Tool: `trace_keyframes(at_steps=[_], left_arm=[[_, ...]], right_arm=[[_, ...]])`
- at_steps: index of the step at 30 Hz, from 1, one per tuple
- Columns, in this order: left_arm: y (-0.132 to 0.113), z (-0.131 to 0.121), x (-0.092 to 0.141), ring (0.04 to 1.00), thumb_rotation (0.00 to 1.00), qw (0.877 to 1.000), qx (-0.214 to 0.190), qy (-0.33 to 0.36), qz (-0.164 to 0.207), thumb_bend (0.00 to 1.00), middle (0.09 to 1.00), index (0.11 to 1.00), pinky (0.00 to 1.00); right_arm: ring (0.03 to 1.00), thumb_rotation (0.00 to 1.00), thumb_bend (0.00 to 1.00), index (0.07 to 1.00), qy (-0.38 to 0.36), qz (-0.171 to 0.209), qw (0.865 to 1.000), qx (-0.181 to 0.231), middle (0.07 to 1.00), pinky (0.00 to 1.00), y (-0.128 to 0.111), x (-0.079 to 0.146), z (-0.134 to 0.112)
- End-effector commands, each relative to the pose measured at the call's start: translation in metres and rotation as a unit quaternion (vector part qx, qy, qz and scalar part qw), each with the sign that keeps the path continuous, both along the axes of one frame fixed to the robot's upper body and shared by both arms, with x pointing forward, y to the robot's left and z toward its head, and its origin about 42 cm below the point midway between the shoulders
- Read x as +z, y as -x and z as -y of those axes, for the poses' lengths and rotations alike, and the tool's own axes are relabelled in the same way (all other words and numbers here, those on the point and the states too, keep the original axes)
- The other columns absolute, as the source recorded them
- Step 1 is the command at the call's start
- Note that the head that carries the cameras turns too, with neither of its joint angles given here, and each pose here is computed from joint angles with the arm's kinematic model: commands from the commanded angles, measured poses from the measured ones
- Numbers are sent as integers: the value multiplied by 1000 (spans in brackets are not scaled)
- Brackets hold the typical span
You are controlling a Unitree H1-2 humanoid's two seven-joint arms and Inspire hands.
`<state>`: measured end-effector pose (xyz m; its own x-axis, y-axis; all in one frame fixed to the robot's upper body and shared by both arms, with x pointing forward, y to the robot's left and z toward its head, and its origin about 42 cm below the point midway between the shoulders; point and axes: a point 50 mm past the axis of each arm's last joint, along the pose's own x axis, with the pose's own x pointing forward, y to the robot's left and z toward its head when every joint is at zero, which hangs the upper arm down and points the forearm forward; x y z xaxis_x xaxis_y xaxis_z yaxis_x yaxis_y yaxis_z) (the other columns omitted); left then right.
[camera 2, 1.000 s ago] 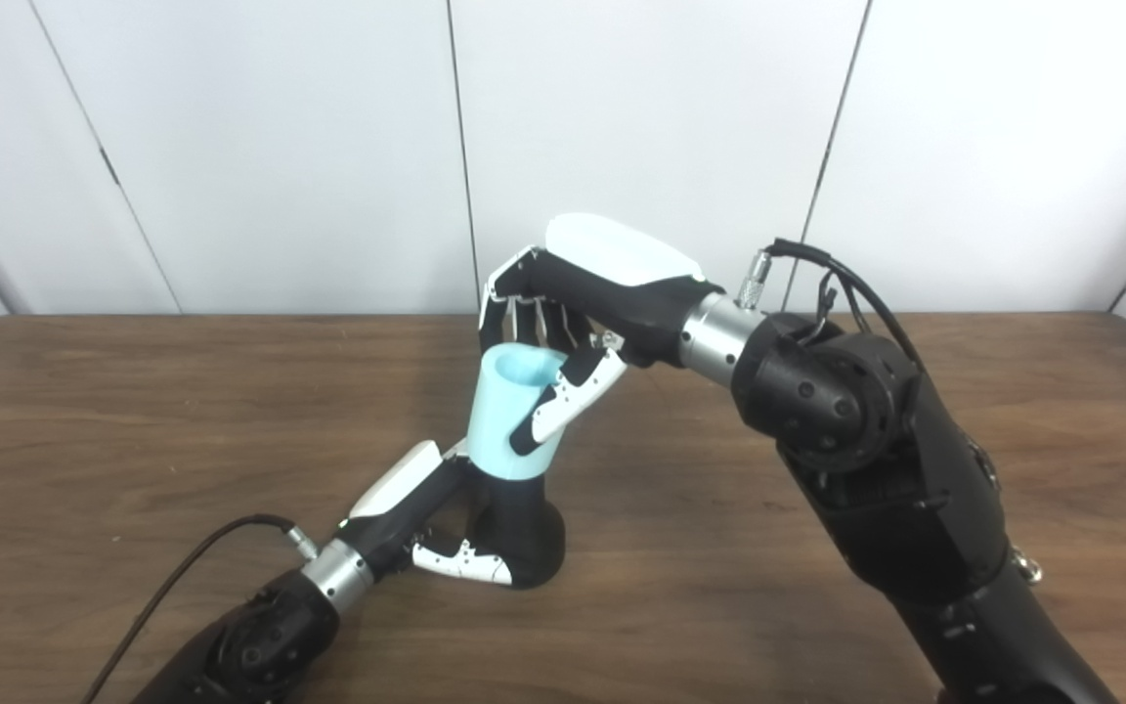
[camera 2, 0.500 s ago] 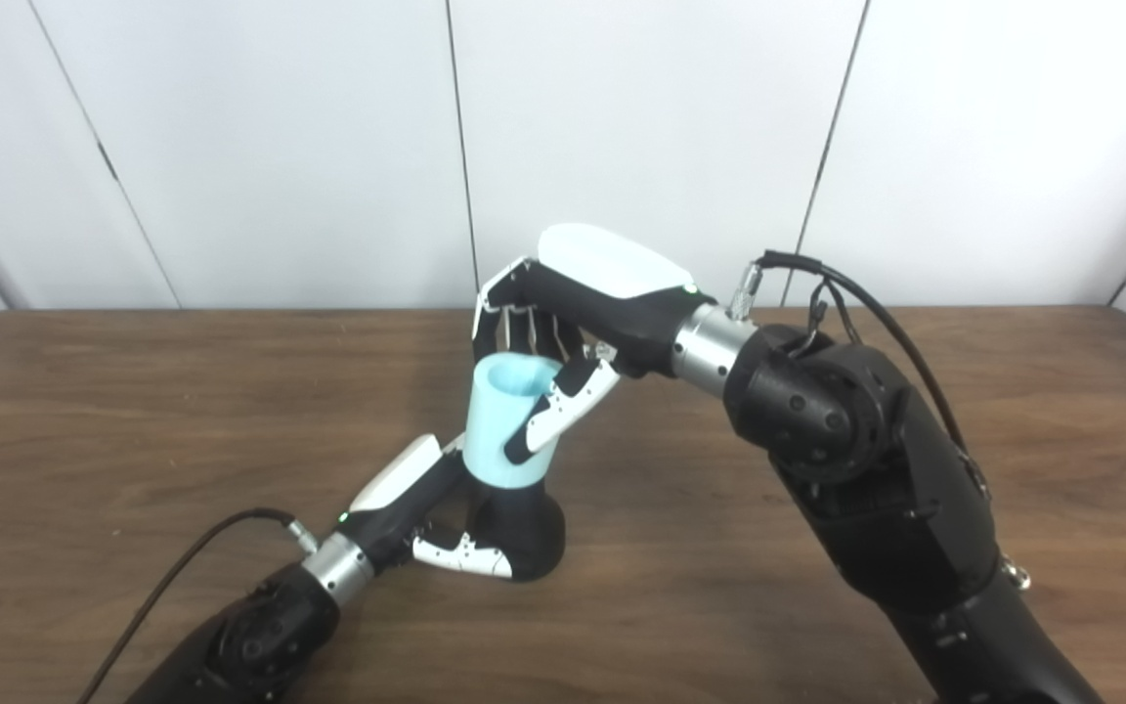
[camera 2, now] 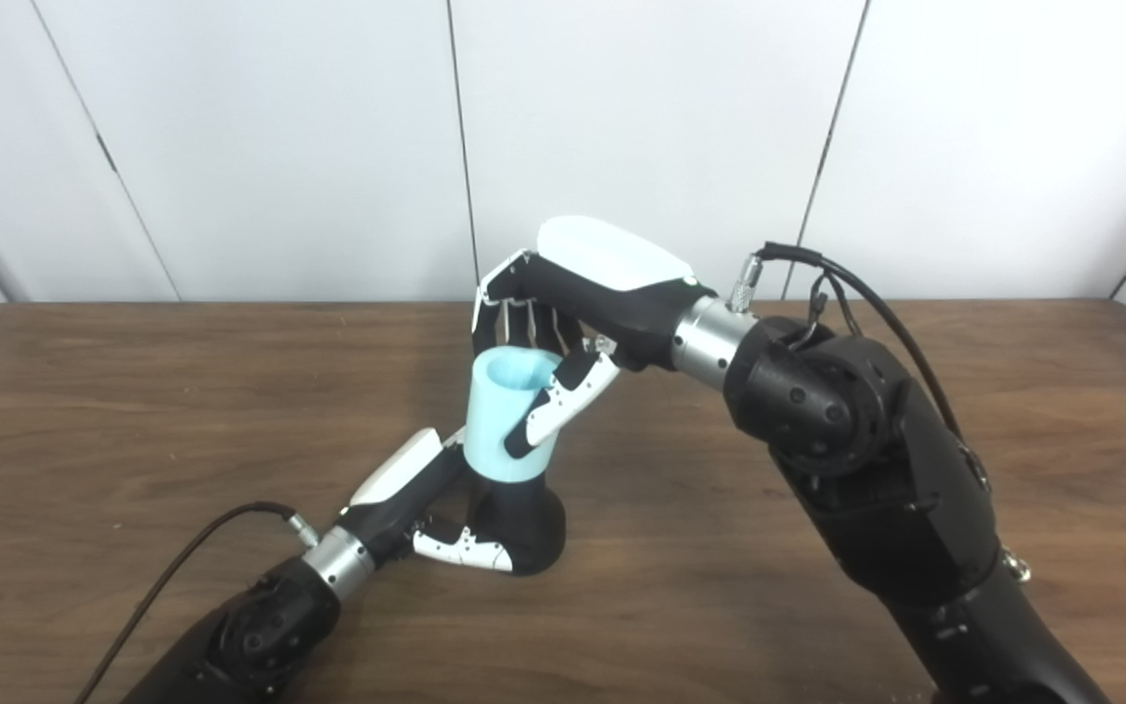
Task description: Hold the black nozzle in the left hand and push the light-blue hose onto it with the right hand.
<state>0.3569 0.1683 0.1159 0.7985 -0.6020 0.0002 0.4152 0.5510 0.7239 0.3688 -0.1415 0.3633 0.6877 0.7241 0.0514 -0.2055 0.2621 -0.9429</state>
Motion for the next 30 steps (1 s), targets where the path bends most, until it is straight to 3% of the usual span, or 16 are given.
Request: trace_keyframes(at_steps=[1, 8, 16, 30], left_arm=[[45, -12, -75, 975, 358, 983, -8, -116, -143, 575, 784, 431, 1000], [44, -12, -74, 975, 358, 983, -9, -116, -143, 575, 784, 433, 1000], [43, -13, -74, 975, 358, 983, -9, -118, -141, 575, 784, 433, 1000], [44, -13, -75, 974, 359, 983, -7, -119, -141, 575, 788, 427, 1000]], right_arm=[[306, 131, 510, 485, 18, 61, 998, 9, 373, 235, 3, 21, -2], [307, 129, 510, 485, 40, 97, 994, 13, 371, 239, 3, 25, -2], [314, 129, 510, 485, 39, 99, 994, 14, 376, 241, 4, 25, -1], [270, 128, 510, 485, 17, 45, 999, 13, 352, 194, 3, 15, -1]])
